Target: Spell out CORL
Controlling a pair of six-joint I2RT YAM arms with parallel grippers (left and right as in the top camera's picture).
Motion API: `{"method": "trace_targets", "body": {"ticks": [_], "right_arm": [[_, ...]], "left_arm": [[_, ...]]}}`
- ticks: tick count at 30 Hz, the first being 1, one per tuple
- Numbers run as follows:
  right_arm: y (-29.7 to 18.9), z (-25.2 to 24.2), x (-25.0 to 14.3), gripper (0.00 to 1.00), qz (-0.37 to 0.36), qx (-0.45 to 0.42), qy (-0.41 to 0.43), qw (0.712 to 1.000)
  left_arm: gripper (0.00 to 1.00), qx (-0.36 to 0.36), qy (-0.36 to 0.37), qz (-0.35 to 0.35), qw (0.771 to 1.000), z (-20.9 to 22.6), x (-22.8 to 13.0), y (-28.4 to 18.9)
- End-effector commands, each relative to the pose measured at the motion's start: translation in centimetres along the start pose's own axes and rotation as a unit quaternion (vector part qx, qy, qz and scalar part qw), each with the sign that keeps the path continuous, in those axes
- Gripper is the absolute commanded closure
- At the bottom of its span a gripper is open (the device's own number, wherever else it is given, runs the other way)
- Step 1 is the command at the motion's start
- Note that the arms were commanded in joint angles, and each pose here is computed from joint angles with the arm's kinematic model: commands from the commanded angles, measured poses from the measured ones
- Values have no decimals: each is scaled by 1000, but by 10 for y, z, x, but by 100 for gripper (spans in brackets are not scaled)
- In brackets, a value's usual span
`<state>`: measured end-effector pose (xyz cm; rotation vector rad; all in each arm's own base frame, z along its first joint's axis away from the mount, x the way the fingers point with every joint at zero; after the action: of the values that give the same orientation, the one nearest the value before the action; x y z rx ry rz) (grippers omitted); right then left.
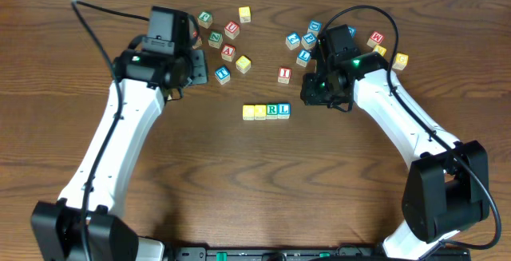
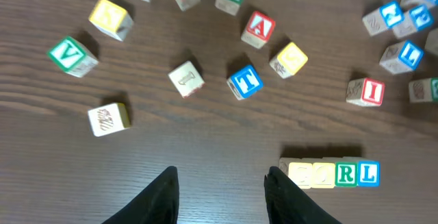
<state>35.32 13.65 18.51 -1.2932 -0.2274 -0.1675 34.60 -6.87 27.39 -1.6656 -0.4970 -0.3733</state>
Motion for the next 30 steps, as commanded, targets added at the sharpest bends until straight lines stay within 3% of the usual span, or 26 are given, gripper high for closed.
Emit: {"method": "trace_targets", "body": {"ticks": [1, 6, 12, 15, 23, 30], "right_arm": [[-12, 2, 3, 62, -6, 24, -17, 1000], [-12, -1, -2, 62, 7, 2, -18, 1000], [-19, -3, -1, 53, -6, -6, -18, 1000], [-32, -2, 0, 43, -25, -6, -26, 999], [-85, 2, -3, 2, -103, -18, -34, 994], [-122, 3, -11, 1, -154, -23, -37, 987]], "left_arm": [[59, 10, -3, -18, 1000, 8, 3, -13], [59, 15, -12, -21, 1000, 16, 5, -15], [43, 21, -21, -31, 999, 25, 8, -21], [33, 22, -29, -48, 998, 30, 10, -33], [2, 23, -49, -117, 992, 45, 10, -83], [1, 17, -50, -159, 986, 45, 4, -117]]}}
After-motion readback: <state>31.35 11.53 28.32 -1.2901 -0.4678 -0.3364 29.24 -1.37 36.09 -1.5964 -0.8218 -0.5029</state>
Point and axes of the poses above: each gripper's point midway between its finger pads, its own y axis out along the fingers, its own z axis along the line the jaws close on, x = y × z, the point moved 10 cm from there along -y, back along the fingers, and after that the axes turned 1 degree about y, right-handed, at the moved point
